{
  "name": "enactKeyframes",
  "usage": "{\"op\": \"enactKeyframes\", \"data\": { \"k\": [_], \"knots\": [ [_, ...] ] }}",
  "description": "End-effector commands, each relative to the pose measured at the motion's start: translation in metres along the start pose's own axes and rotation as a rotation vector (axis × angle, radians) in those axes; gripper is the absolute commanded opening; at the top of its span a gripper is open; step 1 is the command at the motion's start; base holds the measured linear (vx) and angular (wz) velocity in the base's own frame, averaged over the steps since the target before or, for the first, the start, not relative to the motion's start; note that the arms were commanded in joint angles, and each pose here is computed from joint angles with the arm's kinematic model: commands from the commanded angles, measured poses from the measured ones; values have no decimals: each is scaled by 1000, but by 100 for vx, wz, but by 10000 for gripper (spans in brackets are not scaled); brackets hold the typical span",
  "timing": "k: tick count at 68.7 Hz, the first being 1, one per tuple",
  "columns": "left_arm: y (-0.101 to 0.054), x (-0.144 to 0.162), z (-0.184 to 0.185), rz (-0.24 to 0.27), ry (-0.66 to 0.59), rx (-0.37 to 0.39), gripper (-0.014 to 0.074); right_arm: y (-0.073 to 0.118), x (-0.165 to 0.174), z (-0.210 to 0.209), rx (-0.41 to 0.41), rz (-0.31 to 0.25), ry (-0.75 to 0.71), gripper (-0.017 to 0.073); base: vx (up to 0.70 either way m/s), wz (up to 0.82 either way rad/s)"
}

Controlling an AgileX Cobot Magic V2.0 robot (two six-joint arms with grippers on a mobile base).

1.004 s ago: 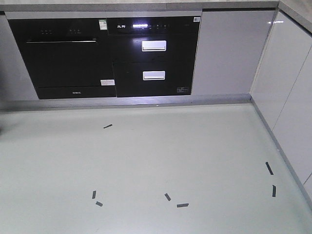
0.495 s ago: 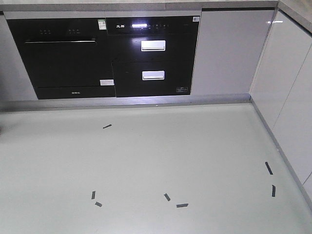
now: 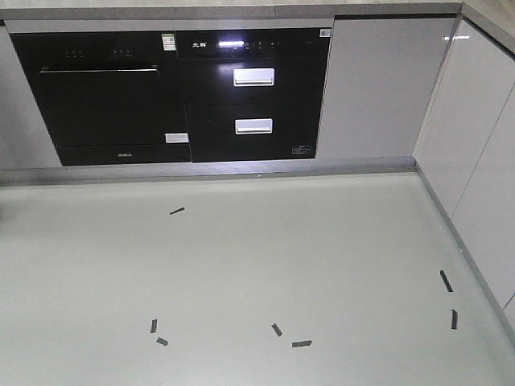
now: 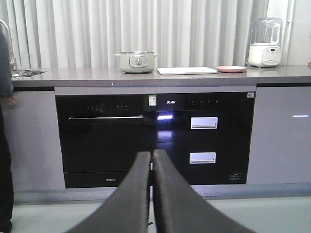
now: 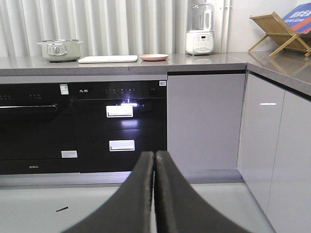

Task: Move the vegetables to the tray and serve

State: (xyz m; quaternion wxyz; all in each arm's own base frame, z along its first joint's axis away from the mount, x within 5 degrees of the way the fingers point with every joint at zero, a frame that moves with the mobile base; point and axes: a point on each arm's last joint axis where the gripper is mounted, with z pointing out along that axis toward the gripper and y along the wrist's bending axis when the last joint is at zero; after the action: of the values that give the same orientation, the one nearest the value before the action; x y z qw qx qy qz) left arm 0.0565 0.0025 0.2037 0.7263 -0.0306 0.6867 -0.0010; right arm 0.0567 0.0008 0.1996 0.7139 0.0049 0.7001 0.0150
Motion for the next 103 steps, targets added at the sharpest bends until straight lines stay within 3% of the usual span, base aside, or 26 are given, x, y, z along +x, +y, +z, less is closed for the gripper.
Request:
{"op": "enactKeyframes", "data": {
  "k": [1,103],
  "knots": [
    [-1,-4,-1,-4,-81,17,-6,0,-5,0,2,-3,-70,-4,5,-1],
    [-1,-4,-1,-4,-81,17,-6,0,-5,0,2,-3,-70,-4,6,2]
  ]
}}
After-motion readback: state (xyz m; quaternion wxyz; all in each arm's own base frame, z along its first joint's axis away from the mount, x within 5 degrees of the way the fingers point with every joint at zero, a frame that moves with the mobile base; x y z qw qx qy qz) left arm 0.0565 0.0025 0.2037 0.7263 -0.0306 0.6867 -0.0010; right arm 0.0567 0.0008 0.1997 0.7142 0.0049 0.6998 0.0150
